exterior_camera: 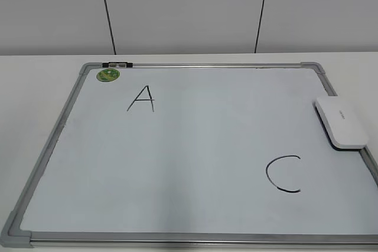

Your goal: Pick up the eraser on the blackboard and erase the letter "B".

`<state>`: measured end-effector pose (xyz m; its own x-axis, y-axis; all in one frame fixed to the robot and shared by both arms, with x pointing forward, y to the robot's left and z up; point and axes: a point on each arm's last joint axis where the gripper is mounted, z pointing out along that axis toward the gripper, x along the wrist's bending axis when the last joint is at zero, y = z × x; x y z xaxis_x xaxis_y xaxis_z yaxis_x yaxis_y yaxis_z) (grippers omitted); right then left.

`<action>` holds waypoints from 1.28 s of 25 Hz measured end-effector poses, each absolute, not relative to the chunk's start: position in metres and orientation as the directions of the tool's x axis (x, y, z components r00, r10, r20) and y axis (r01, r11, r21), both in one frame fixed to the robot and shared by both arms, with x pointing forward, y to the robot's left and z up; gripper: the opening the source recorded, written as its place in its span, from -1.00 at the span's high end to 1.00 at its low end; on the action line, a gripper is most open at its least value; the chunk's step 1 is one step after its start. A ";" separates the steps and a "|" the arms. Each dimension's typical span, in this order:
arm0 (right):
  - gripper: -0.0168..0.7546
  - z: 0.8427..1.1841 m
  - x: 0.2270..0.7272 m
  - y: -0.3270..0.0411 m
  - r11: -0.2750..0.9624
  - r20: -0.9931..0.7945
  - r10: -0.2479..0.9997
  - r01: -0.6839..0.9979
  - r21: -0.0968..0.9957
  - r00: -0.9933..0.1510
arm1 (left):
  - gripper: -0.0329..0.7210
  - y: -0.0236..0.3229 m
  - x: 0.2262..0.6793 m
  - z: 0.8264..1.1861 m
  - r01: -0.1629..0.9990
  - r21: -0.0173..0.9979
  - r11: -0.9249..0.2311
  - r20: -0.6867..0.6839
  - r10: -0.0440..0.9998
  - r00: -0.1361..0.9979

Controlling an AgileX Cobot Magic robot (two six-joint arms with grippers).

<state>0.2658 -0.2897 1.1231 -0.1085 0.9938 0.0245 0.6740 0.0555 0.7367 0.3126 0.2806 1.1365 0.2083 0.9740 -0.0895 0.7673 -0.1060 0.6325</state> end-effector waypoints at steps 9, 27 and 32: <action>-0.57 1.071 0.235 -0.297 0.066 -0.041 0.998 0.649 0.758 -0.055 | -0.26 0.285 0.292 1.088 0.781 0.615 -0.107 -0.076 0.978 0.194; -0.56 1.042 0.252 -0.298 0.050 -0.035 0.999 0.651 0.758 -0.036 | -0.26 0.291 0.305 1.051 0.757 0.640 -0.133 0.010 0.986 0.165; -0.56 1.042 0.252 -0.298 0.050 -0.036 0.999 0.649 0.759 -0.035 | -0.26 0.292 0.303 1.043 0.789 0.598 -0.138 0.009 0.986 0.166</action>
